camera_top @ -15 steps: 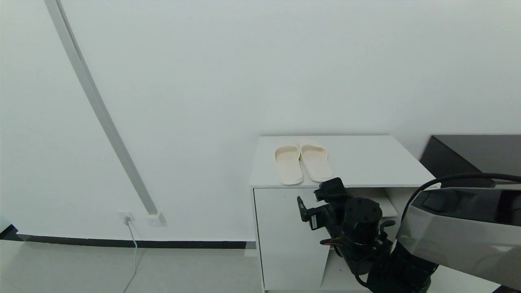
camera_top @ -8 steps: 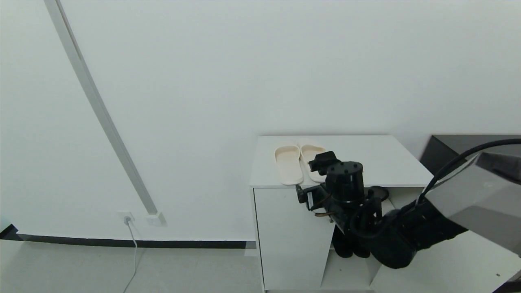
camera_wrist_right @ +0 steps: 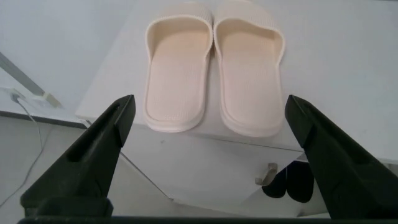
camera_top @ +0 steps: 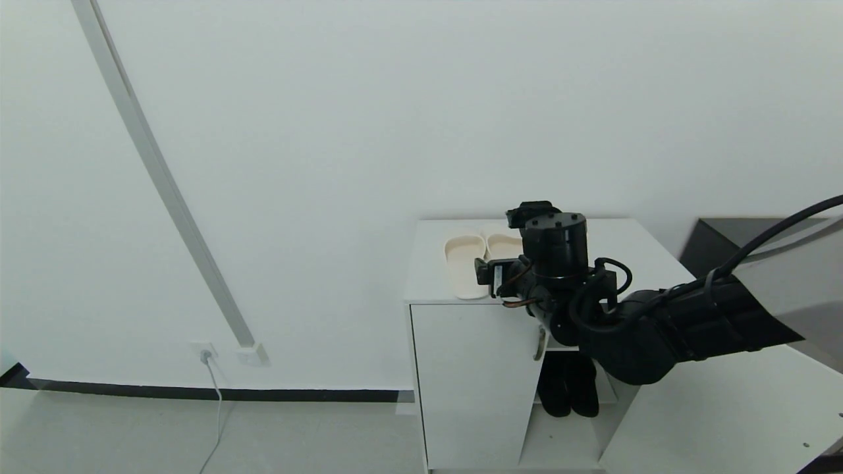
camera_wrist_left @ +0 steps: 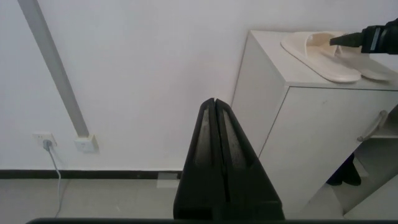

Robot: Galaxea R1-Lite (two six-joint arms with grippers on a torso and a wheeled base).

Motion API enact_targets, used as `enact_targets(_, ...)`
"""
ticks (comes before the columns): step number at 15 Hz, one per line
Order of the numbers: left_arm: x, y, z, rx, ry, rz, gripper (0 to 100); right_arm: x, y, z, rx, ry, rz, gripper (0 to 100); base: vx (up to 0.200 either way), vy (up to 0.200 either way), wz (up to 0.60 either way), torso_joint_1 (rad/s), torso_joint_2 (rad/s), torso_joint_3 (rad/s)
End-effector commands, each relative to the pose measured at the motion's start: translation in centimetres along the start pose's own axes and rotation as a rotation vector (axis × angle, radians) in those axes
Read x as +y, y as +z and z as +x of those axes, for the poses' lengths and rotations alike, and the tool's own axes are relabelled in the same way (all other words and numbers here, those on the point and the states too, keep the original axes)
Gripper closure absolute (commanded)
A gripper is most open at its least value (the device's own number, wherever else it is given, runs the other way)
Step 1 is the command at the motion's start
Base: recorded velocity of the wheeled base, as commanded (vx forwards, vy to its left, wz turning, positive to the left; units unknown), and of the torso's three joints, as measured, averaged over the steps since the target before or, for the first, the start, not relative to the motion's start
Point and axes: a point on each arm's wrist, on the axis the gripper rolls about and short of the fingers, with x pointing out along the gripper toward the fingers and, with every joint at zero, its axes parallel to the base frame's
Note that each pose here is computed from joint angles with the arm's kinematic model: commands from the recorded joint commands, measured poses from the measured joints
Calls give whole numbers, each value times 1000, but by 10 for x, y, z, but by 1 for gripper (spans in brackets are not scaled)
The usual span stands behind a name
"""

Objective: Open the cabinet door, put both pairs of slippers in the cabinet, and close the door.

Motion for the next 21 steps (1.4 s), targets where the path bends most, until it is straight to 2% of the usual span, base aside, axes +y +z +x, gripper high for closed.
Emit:
enact_targets(1, 0, 0, 0, 0, 0, -1, 100, 0, -2, -1, 7, 1, -1, 0, 0, 0, 0, 0, 0, 0)
enact_targets(2, 0, 0, 0, 0, 0, -1, 100, 1, -7, 1, 19, -1, -8, 0, 0, 0, 0, 0, 0, 0)
enact_targets(13, 0, 0, 0, 0, 0, -1, 100, 2, -43, 16, 80, 11, -36, 0, 200, 0, 0, 4, 3, 2)
enact_targets(14, 0, 0, 0, 0, 0, -1, 100, 3, -48, 18, 88, 48, -35, 0, 0, 0, 0, 0, 0, 0)
enact_targets(18, 0, 0, 0, 0, 0, -1, 100, 2, -64, 32, 107, 51, -42, 0, 0, 0, 0, 0, 0, 0)
enact_targets(21, 0, 0, 0, 0, 0, -3, 100, 6, -70, 50, 80, 44, -32, 0, 0, 0, 0, 0, 0, 0)
